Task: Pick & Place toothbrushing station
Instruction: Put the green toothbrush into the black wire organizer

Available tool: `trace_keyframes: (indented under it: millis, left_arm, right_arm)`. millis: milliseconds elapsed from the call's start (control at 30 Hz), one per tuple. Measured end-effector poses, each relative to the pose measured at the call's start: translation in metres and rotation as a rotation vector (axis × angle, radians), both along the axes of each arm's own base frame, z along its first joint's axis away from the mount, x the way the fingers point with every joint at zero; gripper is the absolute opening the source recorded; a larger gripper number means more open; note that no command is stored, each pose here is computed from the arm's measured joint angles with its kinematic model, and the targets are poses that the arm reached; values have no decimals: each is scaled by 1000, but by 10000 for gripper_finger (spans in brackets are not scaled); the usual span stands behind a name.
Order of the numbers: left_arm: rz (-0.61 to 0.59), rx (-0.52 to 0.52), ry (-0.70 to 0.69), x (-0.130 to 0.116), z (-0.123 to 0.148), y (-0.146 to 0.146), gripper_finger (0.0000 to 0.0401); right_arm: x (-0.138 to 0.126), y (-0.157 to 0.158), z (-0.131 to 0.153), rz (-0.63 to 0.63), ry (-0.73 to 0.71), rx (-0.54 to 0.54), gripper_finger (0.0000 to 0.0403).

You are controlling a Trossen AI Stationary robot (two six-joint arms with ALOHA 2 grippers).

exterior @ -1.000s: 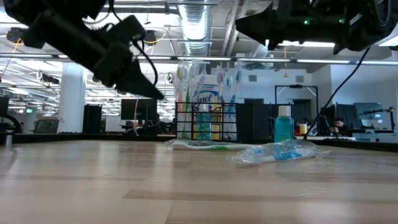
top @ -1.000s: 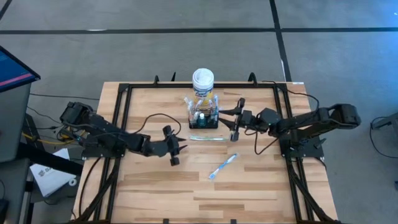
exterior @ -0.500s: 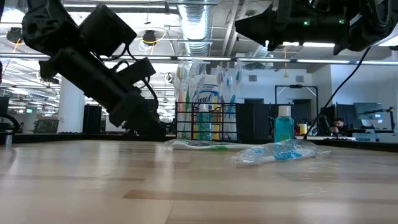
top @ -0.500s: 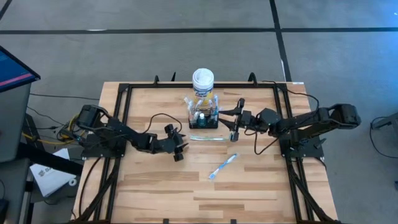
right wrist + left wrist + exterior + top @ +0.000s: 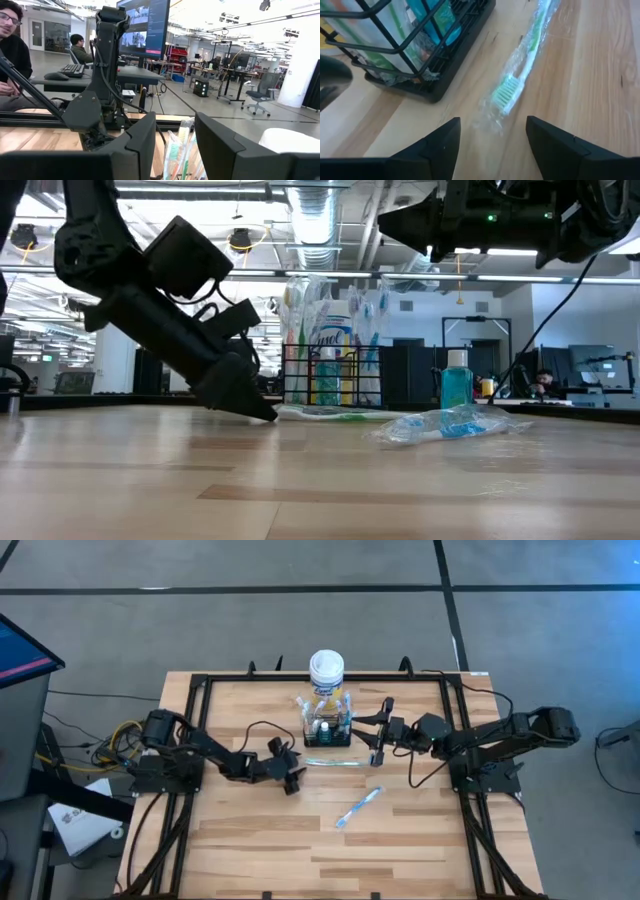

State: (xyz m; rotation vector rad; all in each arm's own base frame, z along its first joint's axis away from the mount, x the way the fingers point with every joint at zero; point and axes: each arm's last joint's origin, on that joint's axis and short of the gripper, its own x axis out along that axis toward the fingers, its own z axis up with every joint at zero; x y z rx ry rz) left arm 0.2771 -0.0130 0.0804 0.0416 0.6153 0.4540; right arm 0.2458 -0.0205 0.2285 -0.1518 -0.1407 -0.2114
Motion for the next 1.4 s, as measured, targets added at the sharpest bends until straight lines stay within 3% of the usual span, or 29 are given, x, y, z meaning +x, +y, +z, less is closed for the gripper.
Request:
trace_keyframes:
  millis: [433, 900, 1167, 1400]
  left_arm:
    - [-48, -37, -9, 3, 1, 12, 180]
    - [-96, -65, -2, 3, 0, 7, 8]
    - [-94, -6, 11, 1, 2, -3, 1]
    - [-105, 24, -71, -1, 29, -12, 0]
  right_arm:
    - [0, 0, 0, 0, 0, 0, 127]
    - [0, 0, 0, 0, 0, 0, 127]
    - [0, 0, 0, 0, 1, 0, 127]
    - [0, 0, -1, 0, 8, 1, 127]
